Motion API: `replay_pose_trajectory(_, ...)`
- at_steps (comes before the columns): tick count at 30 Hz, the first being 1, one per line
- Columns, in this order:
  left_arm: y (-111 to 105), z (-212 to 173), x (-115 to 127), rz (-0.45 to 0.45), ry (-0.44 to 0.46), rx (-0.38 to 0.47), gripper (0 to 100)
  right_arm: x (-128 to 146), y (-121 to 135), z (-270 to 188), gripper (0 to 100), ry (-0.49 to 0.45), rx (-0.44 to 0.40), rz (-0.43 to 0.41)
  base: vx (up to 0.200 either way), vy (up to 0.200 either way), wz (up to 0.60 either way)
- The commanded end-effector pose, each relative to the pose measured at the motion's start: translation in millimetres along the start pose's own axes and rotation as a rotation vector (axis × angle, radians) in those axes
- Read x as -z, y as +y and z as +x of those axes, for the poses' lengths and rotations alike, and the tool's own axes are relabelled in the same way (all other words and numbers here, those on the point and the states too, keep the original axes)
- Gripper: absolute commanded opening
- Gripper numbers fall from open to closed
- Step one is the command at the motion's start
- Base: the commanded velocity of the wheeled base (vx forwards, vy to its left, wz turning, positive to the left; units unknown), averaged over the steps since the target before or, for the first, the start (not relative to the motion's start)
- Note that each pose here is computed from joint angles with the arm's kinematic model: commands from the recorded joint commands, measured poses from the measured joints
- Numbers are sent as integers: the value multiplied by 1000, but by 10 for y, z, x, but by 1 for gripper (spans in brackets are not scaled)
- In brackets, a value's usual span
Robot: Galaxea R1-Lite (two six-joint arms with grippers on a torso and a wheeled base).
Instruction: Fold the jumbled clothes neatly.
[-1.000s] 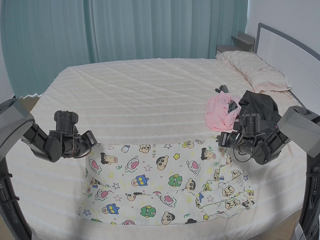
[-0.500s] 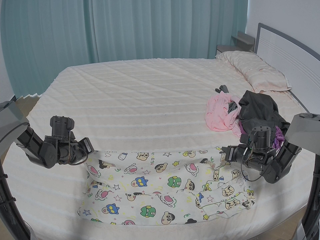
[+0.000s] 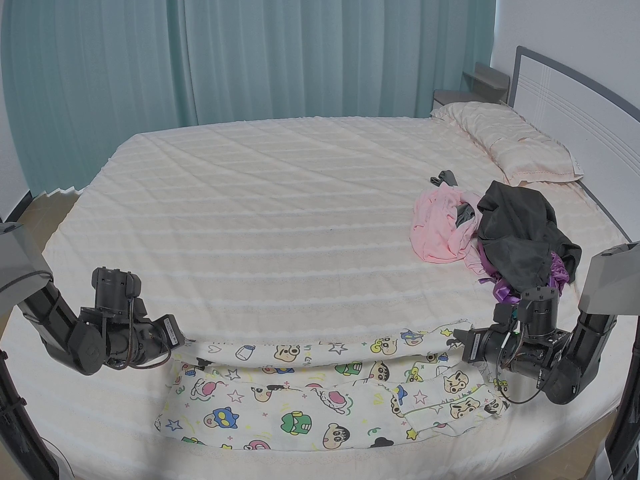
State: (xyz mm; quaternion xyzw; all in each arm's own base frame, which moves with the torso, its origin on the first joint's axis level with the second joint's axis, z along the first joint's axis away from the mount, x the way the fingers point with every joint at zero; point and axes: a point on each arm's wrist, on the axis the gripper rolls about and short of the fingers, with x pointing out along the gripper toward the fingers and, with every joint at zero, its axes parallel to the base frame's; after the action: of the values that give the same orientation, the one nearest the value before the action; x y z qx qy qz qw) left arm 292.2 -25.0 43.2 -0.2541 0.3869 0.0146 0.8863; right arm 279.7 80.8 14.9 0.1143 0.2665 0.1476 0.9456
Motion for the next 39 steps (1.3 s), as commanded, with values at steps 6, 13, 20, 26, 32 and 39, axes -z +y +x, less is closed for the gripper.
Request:
replay_pose_trajectory(6,186,14,340,-6,77,-21,100,377,18,-174,100,129,7,32,0,0,0)
replay_pose_trajectory(13,241,-42,443,-16,71,-17,100,305,31,-334,100,72,6,125,0,0,0)
replay_pose_trajectory(20,253,-246,354,-188,7,34,100,-35,-22,-478,100,-81,10,147,0,0,0)
replay_pose_trajectory(26,276,-595,304,-423,-21,136,100,-139,13,-371,100,-54,10,227,0,0,0)
replay_pose_trajectory(32,336,-624,431,-479,69,161,100,-79,-1,-253,100,-2,21,345,0,0,0)
replay_pose_trajectory(39,362,-612,497,-505,137,183,100,-71,-125,-128,100,-1,61,373,0,0,0)
